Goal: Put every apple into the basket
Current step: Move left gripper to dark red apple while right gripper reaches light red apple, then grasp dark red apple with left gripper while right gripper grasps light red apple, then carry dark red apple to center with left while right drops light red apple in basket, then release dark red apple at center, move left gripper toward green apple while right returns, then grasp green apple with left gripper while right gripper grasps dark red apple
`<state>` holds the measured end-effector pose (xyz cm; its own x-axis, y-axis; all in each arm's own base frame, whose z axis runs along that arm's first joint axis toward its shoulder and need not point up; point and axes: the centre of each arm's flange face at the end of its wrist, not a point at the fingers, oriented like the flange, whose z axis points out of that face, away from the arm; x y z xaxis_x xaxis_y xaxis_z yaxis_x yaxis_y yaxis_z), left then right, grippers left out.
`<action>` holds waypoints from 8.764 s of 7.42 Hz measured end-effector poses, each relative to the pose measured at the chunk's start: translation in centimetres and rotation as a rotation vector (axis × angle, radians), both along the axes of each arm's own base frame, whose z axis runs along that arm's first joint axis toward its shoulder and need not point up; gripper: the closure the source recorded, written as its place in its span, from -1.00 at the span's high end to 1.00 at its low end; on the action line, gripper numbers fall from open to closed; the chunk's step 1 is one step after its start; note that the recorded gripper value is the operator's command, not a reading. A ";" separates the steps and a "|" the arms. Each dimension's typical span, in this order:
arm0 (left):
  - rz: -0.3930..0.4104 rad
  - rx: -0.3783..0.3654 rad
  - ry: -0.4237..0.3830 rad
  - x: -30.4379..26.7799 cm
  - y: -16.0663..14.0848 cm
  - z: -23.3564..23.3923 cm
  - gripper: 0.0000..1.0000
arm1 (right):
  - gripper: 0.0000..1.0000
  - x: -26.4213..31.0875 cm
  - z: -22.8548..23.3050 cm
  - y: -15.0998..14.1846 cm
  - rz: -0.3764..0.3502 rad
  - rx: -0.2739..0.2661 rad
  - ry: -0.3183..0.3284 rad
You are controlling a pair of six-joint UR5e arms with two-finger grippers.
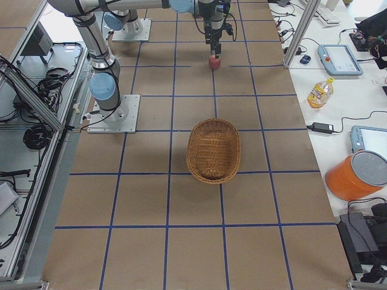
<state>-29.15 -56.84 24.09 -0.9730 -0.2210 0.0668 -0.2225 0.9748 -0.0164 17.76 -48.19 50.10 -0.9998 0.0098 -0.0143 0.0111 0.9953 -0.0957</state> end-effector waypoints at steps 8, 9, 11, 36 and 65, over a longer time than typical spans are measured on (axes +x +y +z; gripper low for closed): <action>-0.167 0.238 -0.020 45.0 2.7 2.2 1.00 | 1.00 11.5 -14.4 -7.5 -0.073 0.000 -0.015; -0.169 0.259 -0.001 46.2 3.5 0.8 1.00 | 1.00 14.5 -18.1 -8.4 -0.113 -0.021 -0.017; -0.175 0.289 0.017 46.7 4.0 -1.3 1.00 | 1.00 17.7 -23.3 -8.9 -0.127 -0.044 0.014; -0.005 0.056 0.119 -4.6 -2.5 -3.2 1.00 | 1.00 -49.3 -23.4 -6.4 0.182 -0.027 0.042; -0.361 0.065 -0.014 36.4 -12.4 4.5 -0.76 | 0.04 18.3 -29.0 -12.5 -0.227 0.151 -0.041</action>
<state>7.25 -69.28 28.57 -0.9897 0.1339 0.0501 0.1363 0.9895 0.0478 36.08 -60.68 21.05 -0.9703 0.2391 -0.0357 0.2368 0.9698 0.0587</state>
